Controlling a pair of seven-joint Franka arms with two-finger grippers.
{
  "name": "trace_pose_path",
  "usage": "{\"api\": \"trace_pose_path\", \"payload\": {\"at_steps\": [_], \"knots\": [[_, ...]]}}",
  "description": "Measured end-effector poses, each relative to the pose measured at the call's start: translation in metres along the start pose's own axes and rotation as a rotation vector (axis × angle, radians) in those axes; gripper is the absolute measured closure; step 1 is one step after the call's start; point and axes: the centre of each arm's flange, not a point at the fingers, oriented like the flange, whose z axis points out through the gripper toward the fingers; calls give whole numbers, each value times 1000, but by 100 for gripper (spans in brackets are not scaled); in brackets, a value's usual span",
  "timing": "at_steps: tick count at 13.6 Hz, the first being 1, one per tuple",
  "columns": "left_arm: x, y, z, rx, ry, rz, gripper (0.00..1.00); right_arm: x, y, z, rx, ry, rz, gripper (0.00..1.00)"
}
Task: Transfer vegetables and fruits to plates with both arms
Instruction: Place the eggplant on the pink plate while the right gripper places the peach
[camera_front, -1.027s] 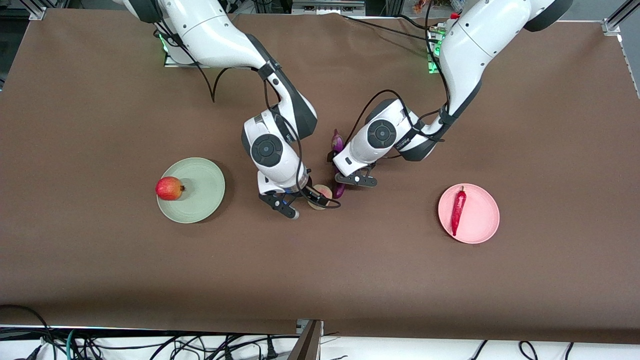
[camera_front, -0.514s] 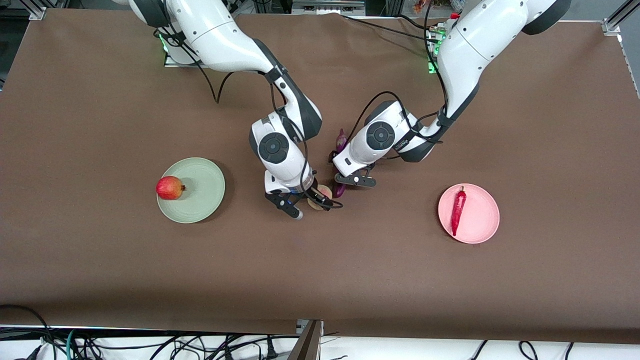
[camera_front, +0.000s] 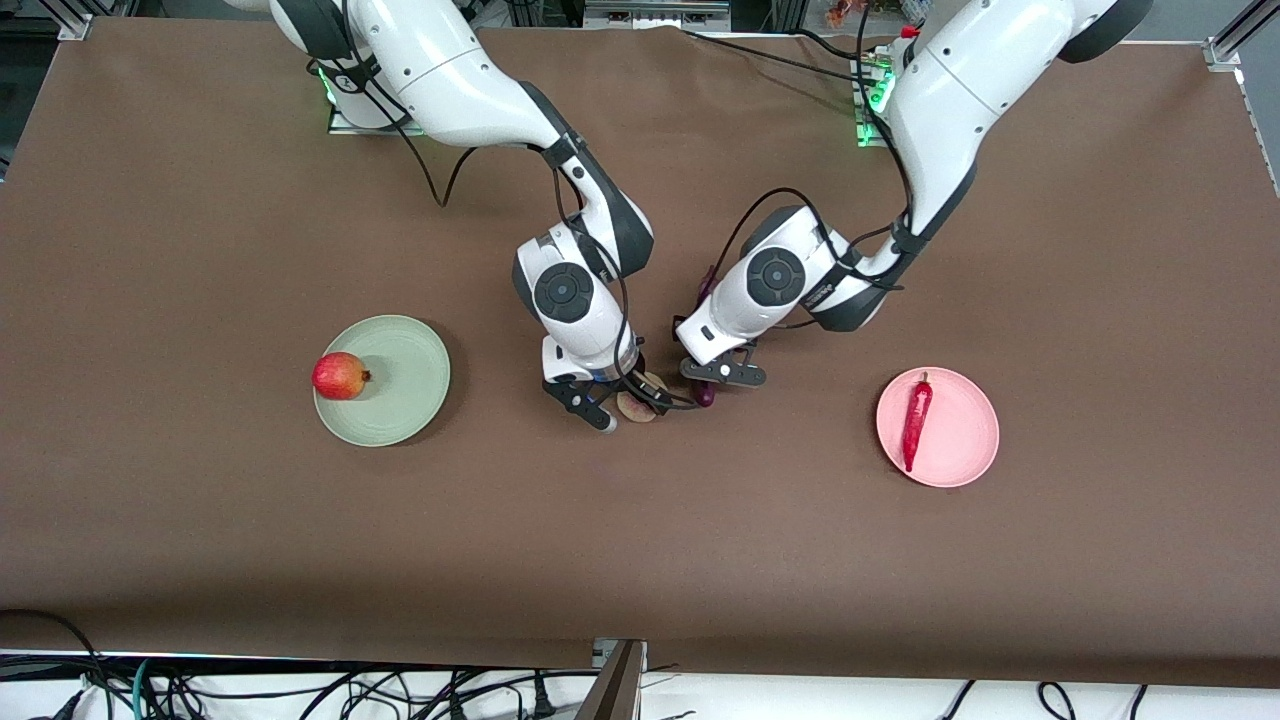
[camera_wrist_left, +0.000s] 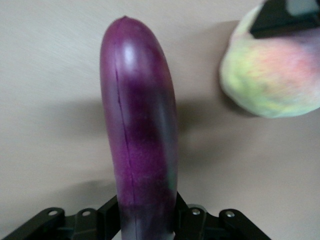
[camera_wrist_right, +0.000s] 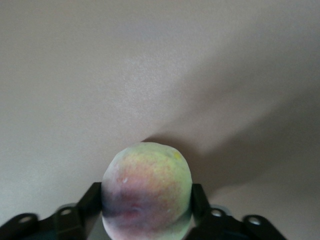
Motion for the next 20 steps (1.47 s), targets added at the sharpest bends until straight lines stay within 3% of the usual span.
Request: {"api": "trace_pose_path", "payload": {"at_steps": [2, 5, 8, 10, 12, 16, 20], "knots": [[17, -49, -36, 35, -9, 80, 68, 5, -1, -3, 2, 6, -9, 26], [35, -122, -74, 50, 1, 147, 68, 22, 3, -17, -57, -20, -44, 26], [48, -171, -99, 64, -18, 173, 69, 79, 18, -72, -121, -79, -126, 26], [58, -208, -115, 104, -20, 203, 74, 120, 41, -107, -164, -140, -230, 26], [61, -252, -118, 137, -33, 239, 88, 152, 67, -129, -202, -177, -326, 26], [60, -325, -114, 162, -64, 320, 85, 207, 143, -132, -272, -217, -520, 26], [59, -340, -96, 134, -90, 320, 80, 237, 214, -125, -296, -241, -608, 26]]}}
